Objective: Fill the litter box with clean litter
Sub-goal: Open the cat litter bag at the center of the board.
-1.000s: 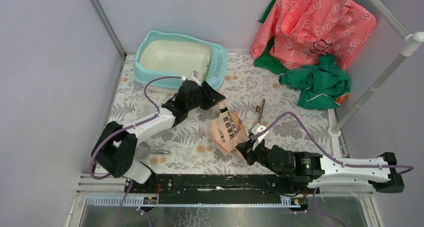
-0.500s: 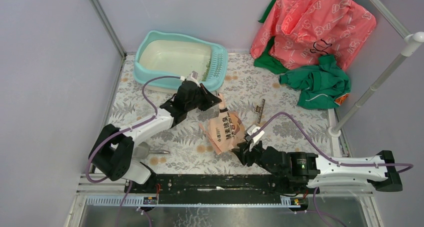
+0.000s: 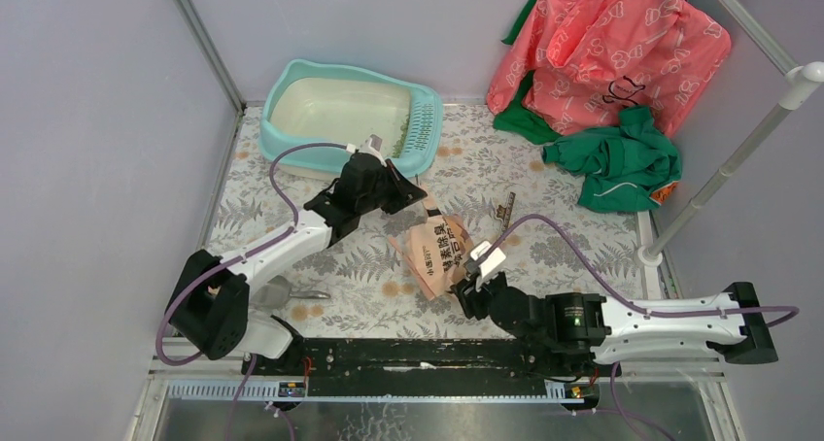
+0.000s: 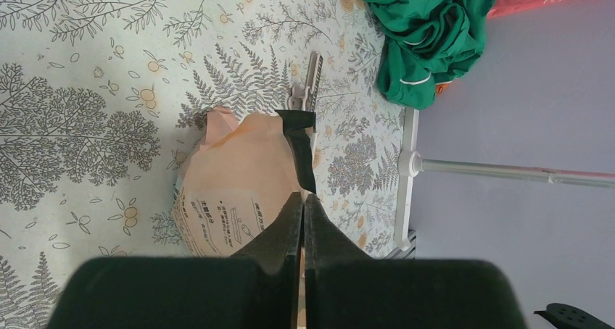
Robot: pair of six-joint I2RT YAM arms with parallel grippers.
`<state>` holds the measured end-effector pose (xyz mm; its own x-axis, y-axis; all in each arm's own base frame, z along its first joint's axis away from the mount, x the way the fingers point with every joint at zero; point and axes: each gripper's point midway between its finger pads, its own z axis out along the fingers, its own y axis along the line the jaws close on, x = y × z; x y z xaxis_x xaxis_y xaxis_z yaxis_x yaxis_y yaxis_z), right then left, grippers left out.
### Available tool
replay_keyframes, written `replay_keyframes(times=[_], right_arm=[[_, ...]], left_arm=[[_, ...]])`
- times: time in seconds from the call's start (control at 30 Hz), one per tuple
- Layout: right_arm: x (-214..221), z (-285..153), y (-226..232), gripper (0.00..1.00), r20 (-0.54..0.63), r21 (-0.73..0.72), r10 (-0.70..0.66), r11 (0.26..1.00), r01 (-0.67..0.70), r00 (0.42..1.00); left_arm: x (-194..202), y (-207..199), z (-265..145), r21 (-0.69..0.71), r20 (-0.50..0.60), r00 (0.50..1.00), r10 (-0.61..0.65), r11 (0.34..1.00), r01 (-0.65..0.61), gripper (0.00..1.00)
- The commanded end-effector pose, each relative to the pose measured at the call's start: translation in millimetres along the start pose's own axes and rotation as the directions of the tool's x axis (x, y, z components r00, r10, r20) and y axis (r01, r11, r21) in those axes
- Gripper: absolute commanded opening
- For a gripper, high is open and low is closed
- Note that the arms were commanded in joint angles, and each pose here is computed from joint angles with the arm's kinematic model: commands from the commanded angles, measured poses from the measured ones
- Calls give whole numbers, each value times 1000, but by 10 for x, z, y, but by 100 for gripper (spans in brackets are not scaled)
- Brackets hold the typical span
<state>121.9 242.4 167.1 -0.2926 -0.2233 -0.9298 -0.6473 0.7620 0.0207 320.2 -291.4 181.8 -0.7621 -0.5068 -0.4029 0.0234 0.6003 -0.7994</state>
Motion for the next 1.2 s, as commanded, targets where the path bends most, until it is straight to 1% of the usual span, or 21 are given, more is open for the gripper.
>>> replay_keyframes(times=[0.0,0.1,0.23,0.37,0.63,0.83,0.87,0.9,0.97,1.03,1.07,1.13,1.17], right_arm=[[-308,-55,-148,52,73,162,-91,984,78,993],[-406,-106,-116,53,87,221,-157,966,135,984],[-438,-137,-137,54,75,313,-229,929,195,971],[-502,-225,-176,56,100,386,-262,899,205,960],[-642,-387,-252,62,141,469,-312,857,214,940],[-635,-414,-248,66,125,479,-360,838,262,924],[-630,-417,-252,65,122,479,-363,837,266,924],[-625,-418,-252,59,119,475,-362,838,267,924],[-625,-430,-264,42,120,468,-354,844,262,927],[-641,-460,-298,23,136,454,-320,861,228,937],[-664,-495,-338,16,154,441,-285,877,192,946],[-682,-533,-374,7,178,401,-230,905,143,957],[-694,-554,-385,4,192,369,-196,922,114,962]], left_arm=[[-37,-310,-127,70,-1,999,49,996,-49,0],[-50,-324,-132,72,3,999,48,996,-48,0],[-38,-319,-123,73,-3,999,47,996,-47,0],[-44,-330,-137,75,0,999,49,996,-49,0],[-60,-351,-162,81,8,999,53,995,-53,0],[-45,-345,-160,81,3,999,51,995,-51,0],[-49,-346,-161,81,4,999,51,995,-51,0],[-52,-349,-164,81,5,999,52,995,-52,0],[-61,-348,-167,81,7,999,51,995,-51,0],[-75,-364,-186,86,11,999,52,995,-52,0],[-82,-365,-192,87,13,999,51,995,-52,0],[-111,-383,-213,94,18,999,51,994,-53,0],[-95,-350,-226,81,9,999,49,995,-50,0]])
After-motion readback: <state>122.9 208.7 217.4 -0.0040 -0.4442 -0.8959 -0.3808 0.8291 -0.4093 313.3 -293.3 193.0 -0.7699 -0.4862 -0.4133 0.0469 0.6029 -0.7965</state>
